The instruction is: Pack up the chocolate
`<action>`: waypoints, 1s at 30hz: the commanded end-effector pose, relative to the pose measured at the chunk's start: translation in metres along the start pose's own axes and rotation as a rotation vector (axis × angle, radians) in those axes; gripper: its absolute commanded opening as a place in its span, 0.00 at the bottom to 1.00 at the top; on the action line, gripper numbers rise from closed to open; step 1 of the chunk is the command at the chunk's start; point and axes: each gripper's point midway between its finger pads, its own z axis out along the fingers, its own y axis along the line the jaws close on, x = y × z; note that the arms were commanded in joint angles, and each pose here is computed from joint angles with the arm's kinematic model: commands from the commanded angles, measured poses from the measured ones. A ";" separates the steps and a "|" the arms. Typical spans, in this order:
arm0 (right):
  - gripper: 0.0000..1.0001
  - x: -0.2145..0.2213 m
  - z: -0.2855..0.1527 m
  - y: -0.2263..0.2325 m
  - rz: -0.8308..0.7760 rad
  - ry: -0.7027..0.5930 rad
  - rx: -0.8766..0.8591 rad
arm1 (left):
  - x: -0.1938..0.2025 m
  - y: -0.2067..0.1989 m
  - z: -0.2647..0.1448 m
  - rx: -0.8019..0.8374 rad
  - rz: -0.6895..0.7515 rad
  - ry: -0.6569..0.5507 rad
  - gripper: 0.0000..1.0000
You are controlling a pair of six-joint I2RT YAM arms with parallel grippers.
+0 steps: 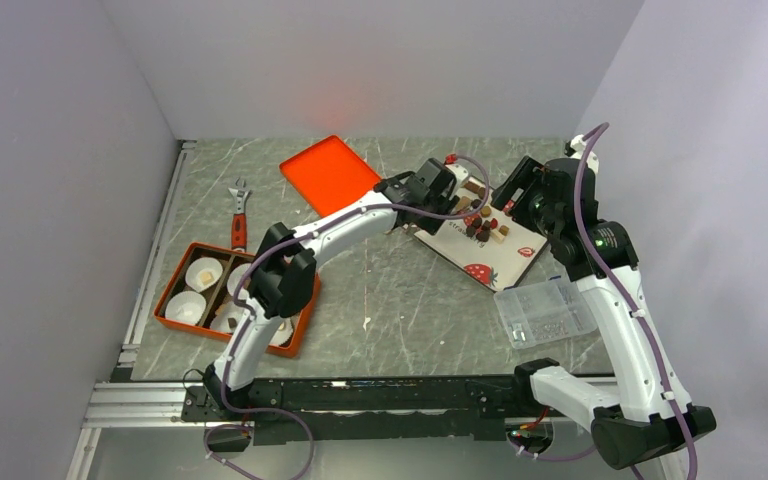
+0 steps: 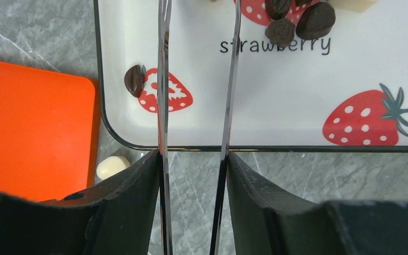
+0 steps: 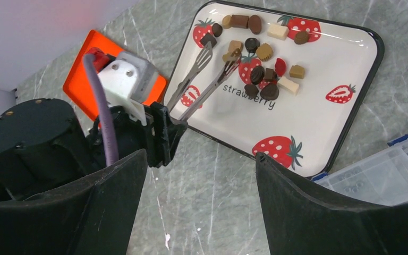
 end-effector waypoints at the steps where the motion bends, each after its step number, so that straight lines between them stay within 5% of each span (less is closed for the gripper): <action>1: 0.77 -0.010 -0.005 0.009 -0.009 -0.032 -0.045 | -0.016 -0.005 0.001 0.006 0.033 -0.055 0.51; 19: 0.78 -0.005 -0.001 0.011 -0.014 -0.014 -0.054 | 0.005 -0.007 0.027 0.000 0.071 0.003 0.45; 30: 0.79 -0.005 -0.003 0.012 -0.008 -0.013 -0.064 | -0.006 -0.001 0.002 -0.015 0.069 -0.018 0.40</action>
